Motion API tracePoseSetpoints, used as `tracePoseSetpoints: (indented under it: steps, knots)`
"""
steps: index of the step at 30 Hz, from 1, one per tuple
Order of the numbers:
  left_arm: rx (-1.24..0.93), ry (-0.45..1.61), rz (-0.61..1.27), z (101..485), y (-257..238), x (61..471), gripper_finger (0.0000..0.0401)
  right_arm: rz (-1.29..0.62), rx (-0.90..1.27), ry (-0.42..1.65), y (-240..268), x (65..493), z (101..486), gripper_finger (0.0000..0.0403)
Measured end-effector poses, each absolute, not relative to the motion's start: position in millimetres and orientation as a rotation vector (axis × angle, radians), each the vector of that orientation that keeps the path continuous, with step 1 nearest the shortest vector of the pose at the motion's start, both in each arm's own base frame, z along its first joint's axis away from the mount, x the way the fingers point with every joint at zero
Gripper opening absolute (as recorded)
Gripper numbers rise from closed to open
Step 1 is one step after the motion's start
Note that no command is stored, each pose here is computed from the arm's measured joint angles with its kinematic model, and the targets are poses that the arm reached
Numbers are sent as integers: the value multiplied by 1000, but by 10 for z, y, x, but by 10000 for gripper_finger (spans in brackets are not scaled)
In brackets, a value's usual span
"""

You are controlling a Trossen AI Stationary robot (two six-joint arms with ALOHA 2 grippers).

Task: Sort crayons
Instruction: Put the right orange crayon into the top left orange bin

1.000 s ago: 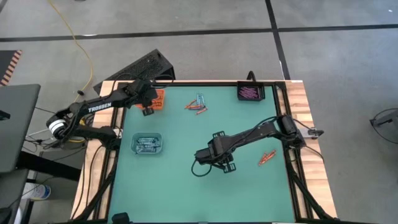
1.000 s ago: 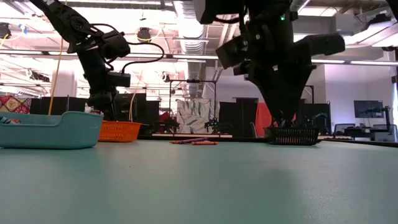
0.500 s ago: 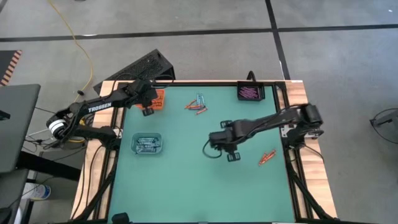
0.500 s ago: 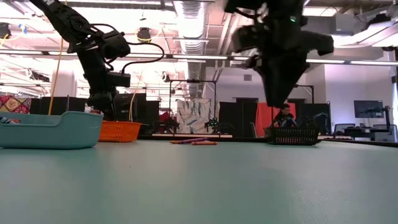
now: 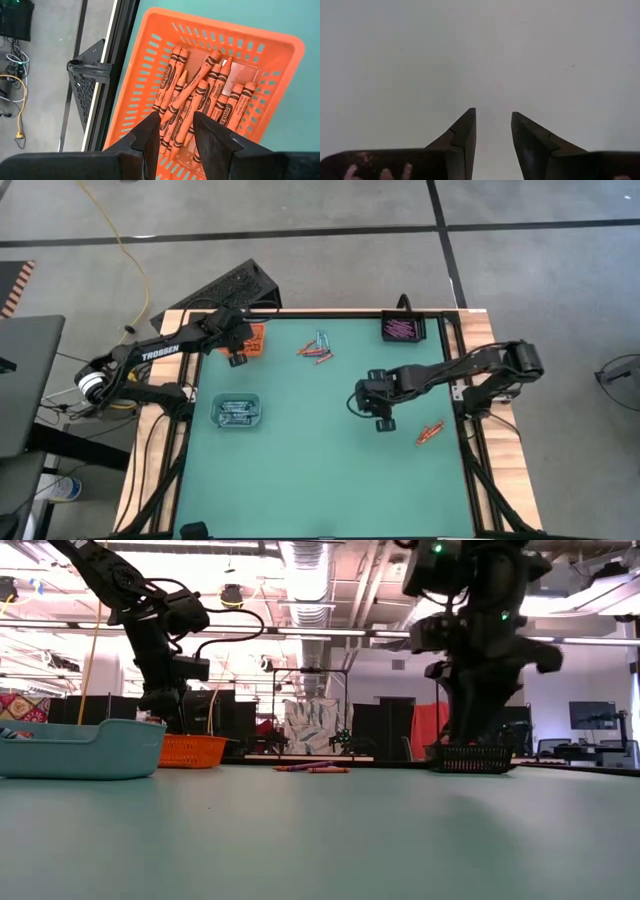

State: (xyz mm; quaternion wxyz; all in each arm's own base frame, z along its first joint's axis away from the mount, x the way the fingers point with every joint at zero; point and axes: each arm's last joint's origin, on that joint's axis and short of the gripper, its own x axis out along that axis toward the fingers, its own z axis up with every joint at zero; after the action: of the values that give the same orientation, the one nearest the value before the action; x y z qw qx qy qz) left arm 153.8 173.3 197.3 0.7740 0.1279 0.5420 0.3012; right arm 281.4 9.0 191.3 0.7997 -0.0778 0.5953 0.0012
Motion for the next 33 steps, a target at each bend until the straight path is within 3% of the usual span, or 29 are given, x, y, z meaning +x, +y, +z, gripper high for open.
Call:
tracePoseSetpoints:
  steps: [8, 14, 21, 33]
  knots:
    - [262, 1177, 656, 1967, 1728, 1533, 107, 24, -161, 1242, -11, 2872, 1868, 135]
    - [270, 1168, 659, 1974, 1734, 1540, 107, 125, -138, 1157, 166, 2853, 2004, 134]
    - [258, 1166, 665, 1973, 1733, 1538, 107, 80, -120, 1163, 343, 2688, 2164, 134]
    - [106, 1103, 579, 1939, 1620, 1607, 107, 161, -89, 908, 573, 2758, 2394, 134]
